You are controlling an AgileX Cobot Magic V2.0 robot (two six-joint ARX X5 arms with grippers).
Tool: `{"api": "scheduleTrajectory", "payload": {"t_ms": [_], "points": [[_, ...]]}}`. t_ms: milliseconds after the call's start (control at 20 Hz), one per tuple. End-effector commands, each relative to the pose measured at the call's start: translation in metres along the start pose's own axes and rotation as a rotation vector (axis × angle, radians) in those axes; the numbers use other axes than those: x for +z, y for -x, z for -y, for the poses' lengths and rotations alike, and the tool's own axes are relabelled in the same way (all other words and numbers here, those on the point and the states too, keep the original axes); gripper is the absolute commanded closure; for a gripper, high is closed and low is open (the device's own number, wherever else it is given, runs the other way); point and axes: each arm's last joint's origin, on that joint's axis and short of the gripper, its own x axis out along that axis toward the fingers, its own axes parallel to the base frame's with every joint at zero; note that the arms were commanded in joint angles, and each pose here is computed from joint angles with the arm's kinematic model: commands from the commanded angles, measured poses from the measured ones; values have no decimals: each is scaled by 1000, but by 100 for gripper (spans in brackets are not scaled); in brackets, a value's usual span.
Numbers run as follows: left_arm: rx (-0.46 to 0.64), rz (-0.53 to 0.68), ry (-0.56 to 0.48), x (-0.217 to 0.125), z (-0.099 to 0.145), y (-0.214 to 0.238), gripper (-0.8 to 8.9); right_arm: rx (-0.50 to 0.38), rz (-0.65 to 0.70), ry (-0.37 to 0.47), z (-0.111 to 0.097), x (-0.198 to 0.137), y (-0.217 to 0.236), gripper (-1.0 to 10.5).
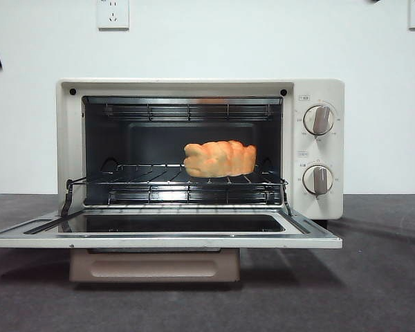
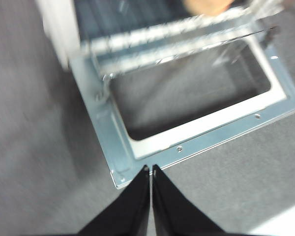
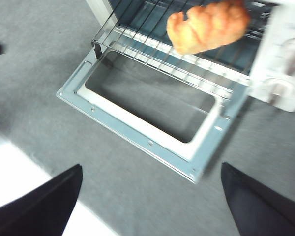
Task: The left arm flap open the oven, the right arm pick bread and place it into oven, the left arm flap close the oven
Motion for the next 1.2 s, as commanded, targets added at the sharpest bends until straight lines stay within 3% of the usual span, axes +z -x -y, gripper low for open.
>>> {"api": "scheduleTrajectory", "payload": {"t_ms": [50,350,550,950,1200], "points": [[-82,-76,90,10,-19,-19,804,-24,51,37,2,-4,19,497],[-61,-286,304,-4,-64,-76,804,-7,166,34,12,-25,54,497],[-84,-324,410,-23,-77,-100,804,-16,188,29,17,-36,59,497],[-162,-421,501,-43,-84,-131,804,4,241,22,15,-32,56,497],[-211,-422,516,-43,-86,-139,804,4,241,21,15,-32,56,497]]}}
